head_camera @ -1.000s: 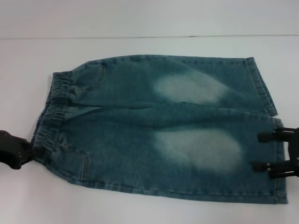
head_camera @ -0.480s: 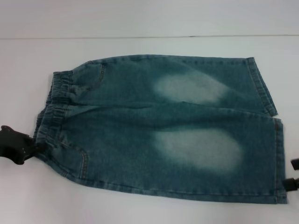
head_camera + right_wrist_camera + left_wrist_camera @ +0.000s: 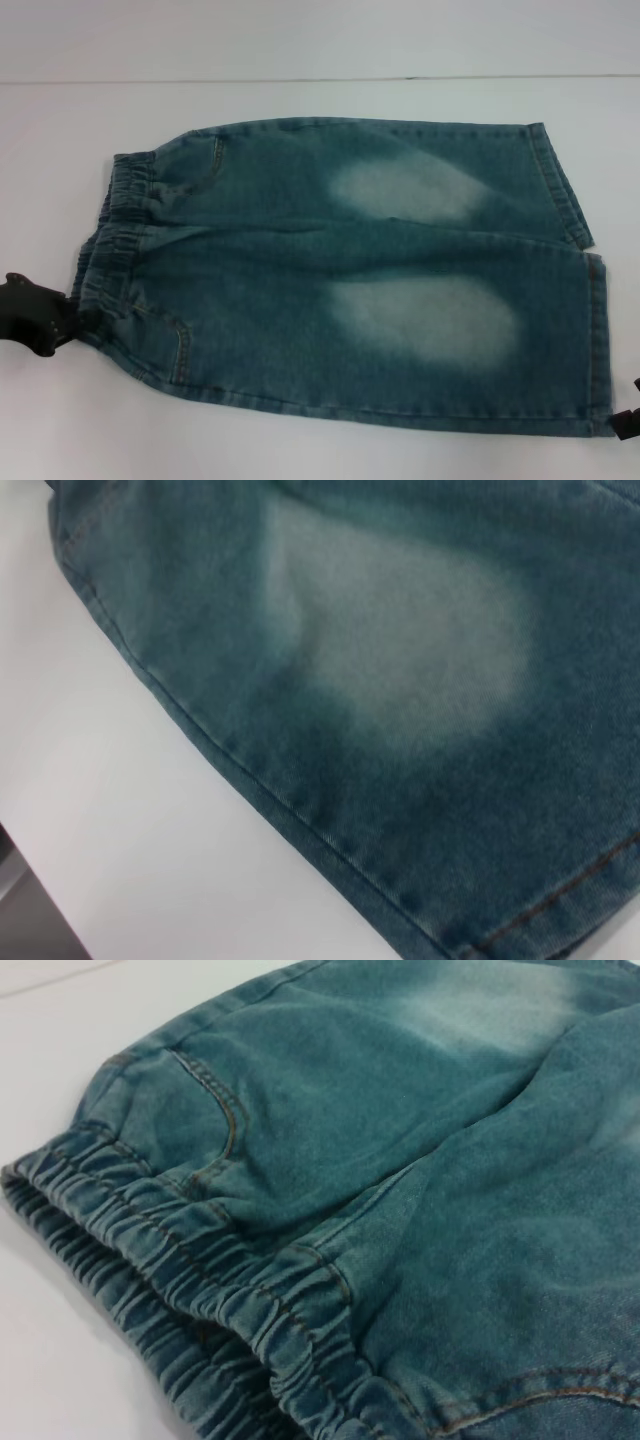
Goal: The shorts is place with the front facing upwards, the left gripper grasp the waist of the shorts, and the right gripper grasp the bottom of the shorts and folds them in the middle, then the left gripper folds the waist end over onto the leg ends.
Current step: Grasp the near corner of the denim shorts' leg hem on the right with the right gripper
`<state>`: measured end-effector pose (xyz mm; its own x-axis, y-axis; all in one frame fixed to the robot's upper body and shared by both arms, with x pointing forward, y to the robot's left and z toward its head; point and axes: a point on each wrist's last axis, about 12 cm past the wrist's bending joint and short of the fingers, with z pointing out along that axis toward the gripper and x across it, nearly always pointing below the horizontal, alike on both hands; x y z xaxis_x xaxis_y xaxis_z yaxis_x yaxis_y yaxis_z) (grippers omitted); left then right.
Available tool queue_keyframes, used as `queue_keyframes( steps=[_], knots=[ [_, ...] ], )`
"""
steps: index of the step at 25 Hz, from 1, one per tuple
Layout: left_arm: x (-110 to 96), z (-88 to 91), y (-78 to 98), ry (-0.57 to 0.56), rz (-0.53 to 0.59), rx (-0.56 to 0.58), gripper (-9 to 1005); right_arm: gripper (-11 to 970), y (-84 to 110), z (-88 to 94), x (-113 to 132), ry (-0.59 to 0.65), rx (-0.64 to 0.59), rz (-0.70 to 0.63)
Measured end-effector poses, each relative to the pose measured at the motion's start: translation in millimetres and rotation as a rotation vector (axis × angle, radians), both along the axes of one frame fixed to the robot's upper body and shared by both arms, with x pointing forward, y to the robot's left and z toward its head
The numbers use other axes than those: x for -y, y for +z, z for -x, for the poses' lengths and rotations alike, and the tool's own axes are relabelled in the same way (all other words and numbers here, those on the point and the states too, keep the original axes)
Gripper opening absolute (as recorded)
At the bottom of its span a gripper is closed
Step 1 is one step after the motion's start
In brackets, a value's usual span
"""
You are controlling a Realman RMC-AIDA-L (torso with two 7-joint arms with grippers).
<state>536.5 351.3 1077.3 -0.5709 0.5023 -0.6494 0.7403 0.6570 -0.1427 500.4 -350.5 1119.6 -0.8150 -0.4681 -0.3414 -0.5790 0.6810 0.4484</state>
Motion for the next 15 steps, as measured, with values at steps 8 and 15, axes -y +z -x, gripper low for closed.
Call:
queue_keyframes(
  steps=[8,15],
  knots=[
    [0.0,2.0,-3.8,0.004,-0.006,-0.011,62,844,-10.0,-4.4,-12.9,0.038,-0.038,0.016],
    [2.6,1.4,-4.2,-0.005,-0.007,-0.013,62,837,-19.7,-5.3,-16.7,0.039,-0.072,0.047]
  ],
)
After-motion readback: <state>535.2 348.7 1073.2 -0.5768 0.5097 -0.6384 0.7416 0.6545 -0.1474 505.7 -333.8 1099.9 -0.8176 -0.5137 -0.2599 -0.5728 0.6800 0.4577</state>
